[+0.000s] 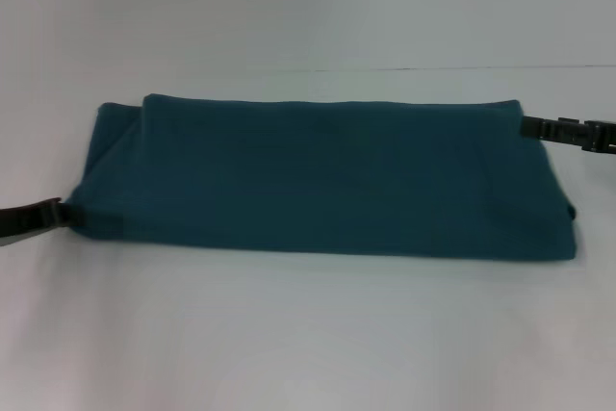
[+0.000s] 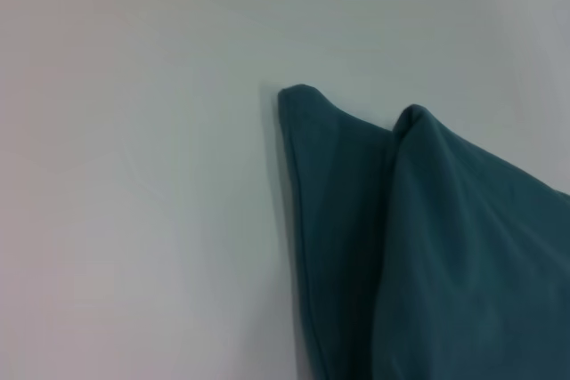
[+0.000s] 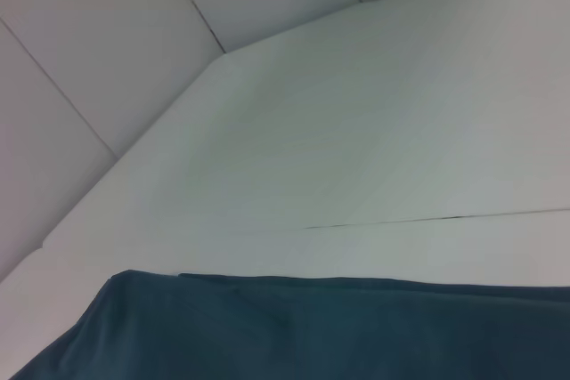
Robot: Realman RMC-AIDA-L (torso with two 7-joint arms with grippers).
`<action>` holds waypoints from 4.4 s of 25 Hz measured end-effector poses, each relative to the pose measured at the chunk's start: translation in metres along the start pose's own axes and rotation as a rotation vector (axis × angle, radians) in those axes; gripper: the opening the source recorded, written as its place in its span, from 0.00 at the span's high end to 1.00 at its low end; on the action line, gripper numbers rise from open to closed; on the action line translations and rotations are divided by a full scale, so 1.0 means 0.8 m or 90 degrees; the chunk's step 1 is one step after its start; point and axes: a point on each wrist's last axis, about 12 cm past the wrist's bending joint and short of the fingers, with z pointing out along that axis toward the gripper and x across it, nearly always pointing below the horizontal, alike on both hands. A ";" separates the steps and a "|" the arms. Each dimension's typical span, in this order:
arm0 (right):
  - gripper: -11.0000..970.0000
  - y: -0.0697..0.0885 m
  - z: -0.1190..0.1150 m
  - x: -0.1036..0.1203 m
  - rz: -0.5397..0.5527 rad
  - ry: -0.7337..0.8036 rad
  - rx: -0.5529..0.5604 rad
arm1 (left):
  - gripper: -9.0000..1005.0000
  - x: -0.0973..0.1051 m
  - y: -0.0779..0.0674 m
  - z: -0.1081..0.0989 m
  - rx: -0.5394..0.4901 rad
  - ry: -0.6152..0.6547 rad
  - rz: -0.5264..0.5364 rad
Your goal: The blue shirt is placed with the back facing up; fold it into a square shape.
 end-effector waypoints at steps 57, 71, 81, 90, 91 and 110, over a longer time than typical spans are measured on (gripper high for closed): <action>0.06 -0.014 -0.016 0.034 -0.024 0.036 0.018 | 0.95 0.066 -0.260 0.140 0.476 -0.072 0.003; 0.06 -0.016 -0.013 0.029 -0.045 0.057 0.029 | 0.87 0.128 -0.289 0.128 0.545 -0.114 -0.004; 0.06 -0.006 0.000 0.014 0.036 0.061 0.014 | 0.43 0.095 -0.247 0.097 0.628 -0.161 0.063; 0.06 0.009 0.021 0.008 0.079 0.046 -0.014 | 0.10 0.062 -0.167 0.066 0.534 -0.228 0.136; 0.06 0.010 0.023 0.008 0.079 0.043 -0.016 | 0.09 0.059 -0.159 0.062 0.520 -0.237 0.145; 0.06 0.016 0.027 -0.006 0.083 0.023 -0.032 | 0.07 0.000 -0.094 0.073 0.216 -0.203 0.107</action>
